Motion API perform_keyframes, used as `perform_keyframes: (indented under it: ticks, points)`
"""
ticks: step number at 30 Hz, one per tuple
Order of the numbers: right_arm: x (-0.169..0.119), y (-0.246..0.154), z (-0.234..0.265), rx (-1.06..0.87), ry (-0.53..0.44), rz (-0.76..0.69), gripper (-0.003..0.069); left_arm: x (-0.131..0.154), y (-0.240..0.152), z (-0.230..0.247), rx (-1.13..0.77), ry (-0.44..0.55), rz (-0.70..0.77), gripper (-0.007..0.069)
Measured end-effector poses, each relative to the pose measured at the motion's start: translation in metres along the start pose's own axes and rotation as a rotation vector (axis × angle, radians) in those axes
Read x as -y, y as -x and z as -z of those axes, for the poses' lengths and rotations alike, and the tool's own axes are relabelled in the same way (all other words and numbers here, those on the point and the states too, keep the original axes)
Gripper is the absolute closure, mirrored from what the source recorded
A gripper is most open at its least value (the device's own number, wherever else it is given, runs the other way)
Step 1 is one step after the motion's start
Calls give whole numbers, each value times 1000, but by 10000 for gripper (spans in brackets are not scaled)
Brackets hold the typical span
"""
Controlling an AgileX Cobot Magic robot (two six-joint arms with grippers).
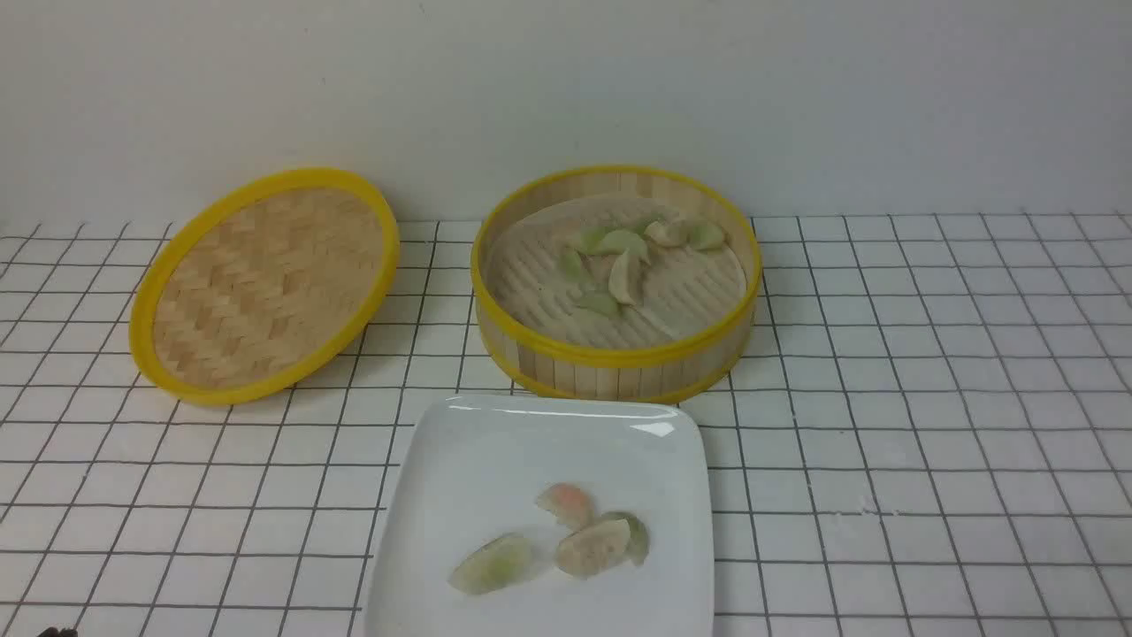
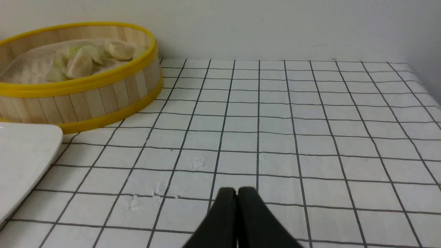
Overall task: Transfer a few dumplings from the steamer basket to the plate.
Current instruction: Use the left arm to grab a dumpling from the steamer
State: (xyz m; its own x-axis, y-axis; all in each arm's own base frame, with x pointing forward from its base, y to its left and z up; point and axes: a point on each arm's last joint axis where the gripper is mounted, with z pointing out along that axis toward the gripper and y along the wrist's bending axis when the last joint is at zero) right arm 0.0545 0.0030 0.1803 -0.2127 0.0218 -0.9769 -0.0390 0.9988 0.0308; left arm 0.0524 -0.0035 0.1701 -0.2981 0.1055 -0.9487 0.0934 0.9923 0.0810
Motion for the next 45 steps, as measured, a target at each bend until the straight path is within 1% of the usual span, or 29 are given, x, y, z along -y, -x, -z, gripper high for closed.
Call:
perform_keyframes:
  ticks: [18, 19, 23, 25, 26, 27, 28, 30, 31, 33, 35, 36, 37, 38, 39, 40, 41, 43, 44, 45]
  points:
    - [0, 0, 0, 0, 0, -1, 669, 0, 2, 0, 21, 4, 4, 631]
    - [0, 0, 0, 0, 0, -1, 669, 0, 4, 0, 51, -2, 45, 631]
    - [0, 0, 0, 0, 0, -1, 669, 0, 24, 3, 270, -50, 362, 631]
    - [0, 0, 0, 0, 0, -1, 669, -3, 33, 6, 382, -60, 467, 631]
    - [0, 0, 0, 0, 0, -1, 669, -4, 36, 7, 412, -61, 491, 631]
    - [0, 0, 0, 0, 0, -1, 669, -9, 46, 13, 537, -86, 557, 631]
    - [0, 0, 0, 0, 0, -1, 669, -13, 53, 18, 652, -55, 628, 631]
    - [0, 0, 0, 0, 0, -1, 669, -18, 64, 27, 768, -60, 687, 631]
    - [0, 0, 0, 0, 0, -1, 669, -19, 76, 33, 798, -75, 710, 631]
    - [0, 0, 0, 0, 0, -1, 669, -19, 96, 39, 788, -100, 723, 631]
    - [0, 0, 0, 0, 0, -1, 669, -15, 133, 42, 649, -131, 683, 631]
    - [0, 0, 0, 0, 0, -1, 669, -14, 157, 40, 562, -135, 641, 631]
    - [0, 0, 0, 0, 0, -1, 669, -13, 160, 39, 538, -135, 634, 631]
    - [0, 0, 0, 0, 0, -1, 669, -12, 178, 33, 434, -131, 595, 631]
    - [0, 0, 0, 0, 0, -2, 669, -10, 195, 22, 268, -123, 545, 631]
    - [0, 0, 0, 0, 0, -2, 669, -10, 200, 18, 219, -120, 528, 631]
    - [0, 0, 0, 0, 0, -2, 669, -9, 217, -3, 28, -111, 465, 631]
    - [0, 0, 0, 3, 3, -16, 669, -6, 232, -33, -204, -125, 375, 631]
    - [-1, 1, 0, 11, 10, -55, 669, -5, 237, -49, -304, -145, 332, 631]
    - [-2, 2, 0, 32, 24, -129, 669, -3, 243, -66, -396, -178, 274, 631]
